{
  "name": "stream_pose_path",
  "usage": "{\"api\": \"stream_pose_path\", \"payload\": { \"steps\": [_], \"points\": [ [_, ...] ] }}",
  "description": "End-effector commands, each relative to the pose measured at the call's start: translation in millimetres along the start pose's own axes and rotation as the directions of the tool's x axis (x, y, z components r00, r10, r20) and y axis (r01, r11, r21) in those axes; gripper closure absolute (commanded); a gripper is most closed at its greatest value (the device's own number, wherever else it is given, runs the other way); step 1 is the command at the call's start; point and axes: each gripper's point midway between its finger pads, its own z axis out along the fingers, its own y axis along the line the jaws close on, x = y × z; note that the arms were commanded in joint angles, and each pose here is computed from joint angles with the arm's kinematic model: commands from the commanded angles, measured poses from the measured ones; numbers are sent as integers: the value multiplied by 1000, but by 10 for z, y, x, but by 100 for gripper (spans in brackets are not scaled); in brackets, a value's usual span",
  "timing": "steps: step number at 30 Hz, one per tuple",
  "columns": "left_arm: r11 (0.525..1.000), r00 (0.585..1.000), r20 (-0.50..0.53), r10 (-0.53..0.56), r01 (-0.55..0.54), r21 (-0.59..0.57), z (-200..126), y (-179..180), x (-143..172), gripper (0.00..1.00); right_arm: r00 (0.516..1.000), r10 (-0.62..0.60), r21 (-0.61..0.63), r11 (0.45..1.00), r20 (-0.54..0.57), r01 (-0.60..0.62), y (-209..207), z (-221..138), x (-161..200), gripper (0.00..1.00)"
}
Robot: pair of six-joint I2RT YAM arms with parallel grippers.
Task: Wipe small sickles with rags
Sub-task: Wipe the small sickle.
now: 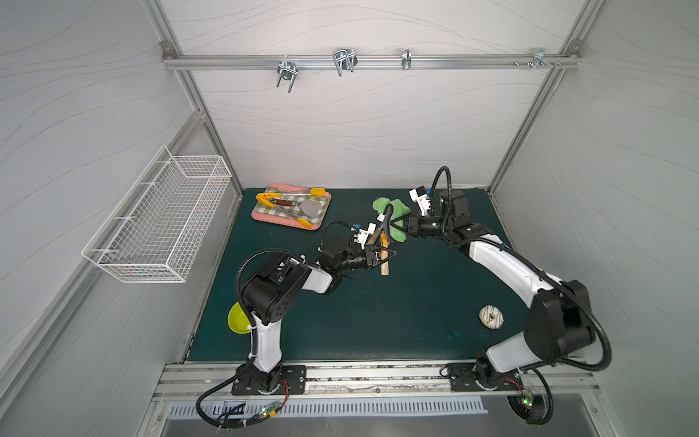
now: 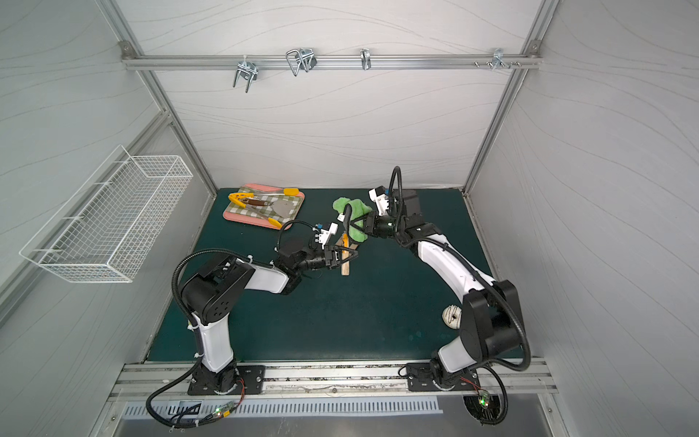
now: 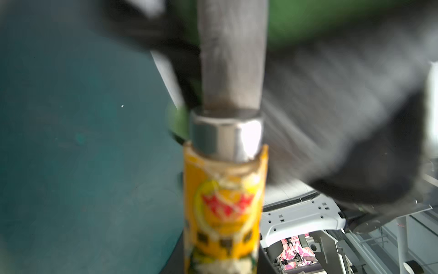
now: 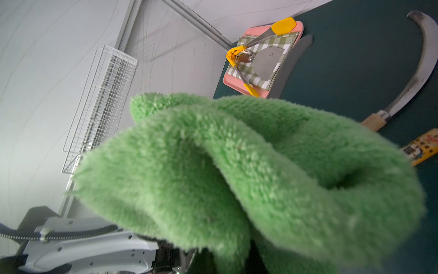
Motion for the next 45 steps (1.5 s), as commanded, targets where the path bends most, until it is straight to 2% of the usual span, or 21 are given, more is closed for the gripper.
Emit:
{"api": "stream_pose_path", "payload": {
  "steps": [1, 6, 11, 17, 21, 24, 29, 36, 41, 45],
  "points": [
    [997, 999, 16, 46, -47, 68, 25, -207, -148, 100, 999, -33, 30, 999, -16, 33, 37, -162, 61, 94],
    [994, 998, 44, 38, -43, 98, -37, -302, -72, 100, 998, -41, 131, 991, 57, 33, -222, -220, -349, 94],
    [993, 998, 45, 48, -53, 109, -13, -405, 84, 100, 997, -32, 178, 984, 73, 18, -529, 9, -813, 95],
    [992, 998, 44, 47, -52, 113, 16, -442, 140, 100, 999, -15, 213, 977, 48, 4, -820, 310, -1090, 95],
    [992, 998, 38, 44, -48, 113, 40, -424, 143, 100, 1000, -12, 197, 980, -1, 12, -895, 530, -1031, 94],
    [993, 999, 32, 35, -39, 109, 55, -384, 152, 100, 1000, -1, 106, 994, -11, 2, -802, 617, -977, 94],
    [996, 999, 30, 17, -20, 90, 74, -266, 171, 100, 1000, 12, -12, 1000, 3, -12, -537, 549, -918, 94],
    [997, 1000, 24, 2, -3, 75, 107, -148, 176, 100, 999, -34, -41, 999, 19, 35, -163, 369, -815, 94],
    [998, 1000, 16, 4, -5, 68, 120, -130, 182, 100, 996, -84, -49, 995, -1, 84, 59, 350, -668, 94],
    [998, 1000, 10, 10, -11, 63, 129, -130, 168, 100, 997, -79, -74, 994, -19, 78, 163, 354, -521, 94]
  ]
}}
